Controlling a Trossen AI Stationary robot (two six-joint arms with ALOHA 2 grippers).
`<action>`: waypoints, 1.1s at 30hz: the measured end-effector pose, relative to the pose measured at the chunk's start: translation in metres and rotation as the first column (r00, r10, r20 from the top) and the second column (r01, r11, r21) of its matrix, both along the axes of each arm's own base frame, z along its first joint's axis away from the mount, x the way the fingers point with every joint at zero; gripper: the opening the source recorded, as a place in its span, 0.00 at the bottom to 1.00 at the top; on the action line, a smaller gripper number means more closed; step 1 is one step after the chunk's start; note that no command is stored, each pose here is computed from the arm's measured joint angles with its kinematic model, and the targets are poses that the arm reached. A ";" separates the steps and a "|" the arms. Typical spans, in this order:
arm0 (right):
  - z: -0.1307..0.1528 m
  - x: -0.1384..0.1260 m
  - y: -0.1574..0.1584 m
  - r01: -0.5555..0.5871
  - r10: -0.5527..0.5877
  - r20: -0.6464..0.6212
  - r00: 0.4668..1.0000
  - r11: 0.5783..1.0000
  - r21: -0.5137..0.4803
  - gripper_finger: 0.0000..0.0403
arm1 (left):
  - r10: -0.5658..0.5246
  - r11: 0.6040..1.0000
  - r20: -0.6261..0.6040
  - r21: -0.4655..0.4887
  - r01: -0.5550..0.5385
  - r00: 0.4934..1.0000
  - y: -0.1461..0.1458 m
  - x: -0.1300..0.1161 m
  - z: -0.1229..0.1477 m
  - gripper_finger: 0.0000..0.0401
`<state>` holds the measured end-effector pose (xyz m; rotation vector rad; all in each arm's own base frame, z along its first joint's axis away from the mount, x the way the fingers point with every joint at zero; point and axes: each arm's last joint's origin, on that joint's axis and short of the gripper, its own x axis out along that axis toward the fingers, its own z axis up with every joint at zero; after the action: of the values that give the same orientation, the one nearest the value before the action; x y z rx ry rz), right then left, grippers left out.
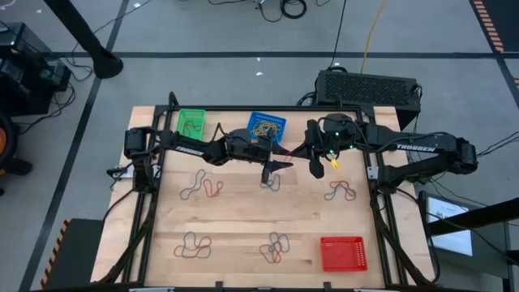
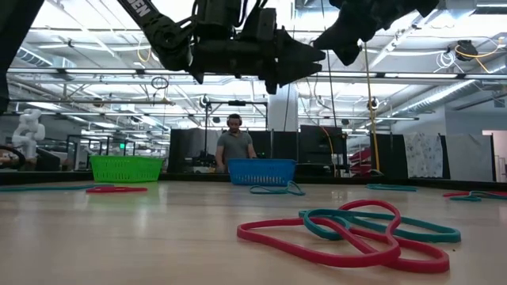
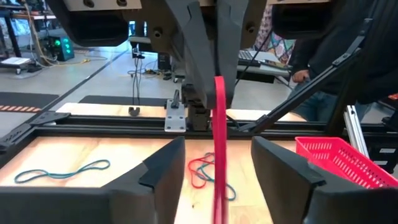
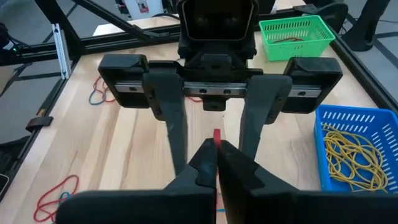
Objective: Sort rubber bands into baskets
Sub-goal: Put the red rubber band into the green bin
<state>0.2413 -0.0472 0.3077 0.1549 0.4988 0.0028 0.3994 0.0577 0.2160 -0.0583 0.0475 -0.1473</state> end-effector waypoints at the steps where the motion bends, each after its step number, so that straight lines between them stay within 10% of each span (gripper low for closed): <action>1: 0.000 0.000 0.000 0.000 0.000 0.000 1.000 1.000 0.000 0.00 | 0.001 1.000 0.000 0.000 -0.001 1.000 0.000 0.000 0.000 0.44; 11: 0.000 0.000 0.000 0.000 0.000 0.000 1.000 1.000 0.000 0.00 | 0.001 1.000 0.001 -0.001 -0.001 1.000 0.000 0.000 0.000 0.03; 25: -0.003 -0.003 -0.008 0.054 -0.058 -0.038 0.998 0.994 -0.096 0.34 | 0.035 0.999 -0.175 -0.019 -0.039 0.984 0.009 -0.025 0.025 0.01; 33: -0.010 -0.009 -0.009 0.051 -0.061 -0.132 0.989 0.995 -0.084 0.48 | 0.261 0.965 -0.445 0.112 -0.236 0.857 0.023 -0.085 0.059 0.00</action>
<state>0.2326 -0.0562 0.2974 0.0905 0.6281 -0.0830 0.3143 0.0804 0.2746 -0.0441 0.5157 0.1317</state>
